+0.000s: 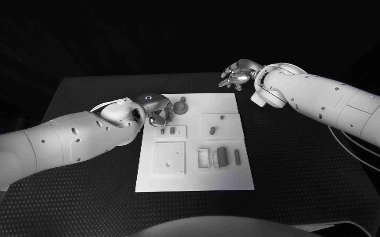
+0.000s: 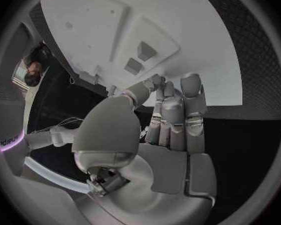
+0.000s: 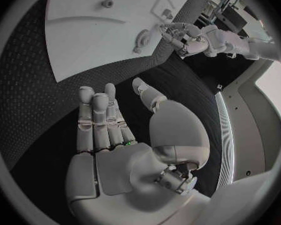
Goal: Assemble the parts on the task board
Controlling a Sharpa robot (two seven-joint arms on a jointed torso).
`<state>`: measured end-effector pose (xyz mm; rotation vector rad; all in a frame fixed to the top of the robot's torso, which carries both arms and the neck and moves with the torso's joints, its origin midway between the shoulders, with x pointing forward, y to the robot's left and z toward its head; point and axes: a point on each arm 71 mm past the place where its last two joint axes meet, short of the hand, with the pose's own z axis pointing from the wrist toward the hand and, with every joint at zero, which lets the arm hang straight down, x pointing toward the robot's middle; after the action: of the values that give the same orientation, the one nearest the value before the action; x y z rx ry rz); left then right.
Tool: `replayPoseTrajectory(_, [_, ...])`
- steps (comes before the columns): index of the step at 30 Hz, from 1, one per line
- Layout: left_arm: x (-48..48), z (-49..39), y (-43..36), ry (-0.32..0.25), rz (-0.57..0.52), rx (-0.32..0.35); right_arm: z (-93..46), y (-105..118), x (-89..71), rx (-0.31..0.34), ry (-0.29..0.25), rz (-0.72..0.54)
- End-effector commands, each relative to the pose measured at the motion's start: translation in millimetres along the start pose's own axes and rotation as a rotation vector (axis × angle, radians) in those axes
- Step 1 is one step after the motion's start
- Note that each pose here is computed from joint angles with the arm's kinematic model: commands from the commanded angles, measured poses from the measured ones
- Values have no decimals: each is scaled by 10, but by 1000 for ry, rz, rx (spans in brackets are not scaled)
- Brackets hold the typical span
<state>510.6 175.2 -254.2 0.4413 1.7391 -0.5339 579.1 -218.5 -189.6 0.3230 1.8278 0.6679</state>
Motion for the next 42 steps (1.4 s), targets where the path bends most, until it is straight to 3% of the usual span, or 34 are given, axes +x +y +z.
replayPoseTrajectory(1, [29,1,-20,25,-2,5,0,11,8,-10,8,-8])
replayPoseTrajectory(22, [77,4,-6,46,7,-2,-4,6,5,-9,7,-8])
replayPoseTrajectory(32, [94,35,-55,45,7,11,-3,7,6,-9,8,-8])
replayPoseTrajectory(42, [100,37,-50,54,8,8,-5,3,4,-9,8,-8])
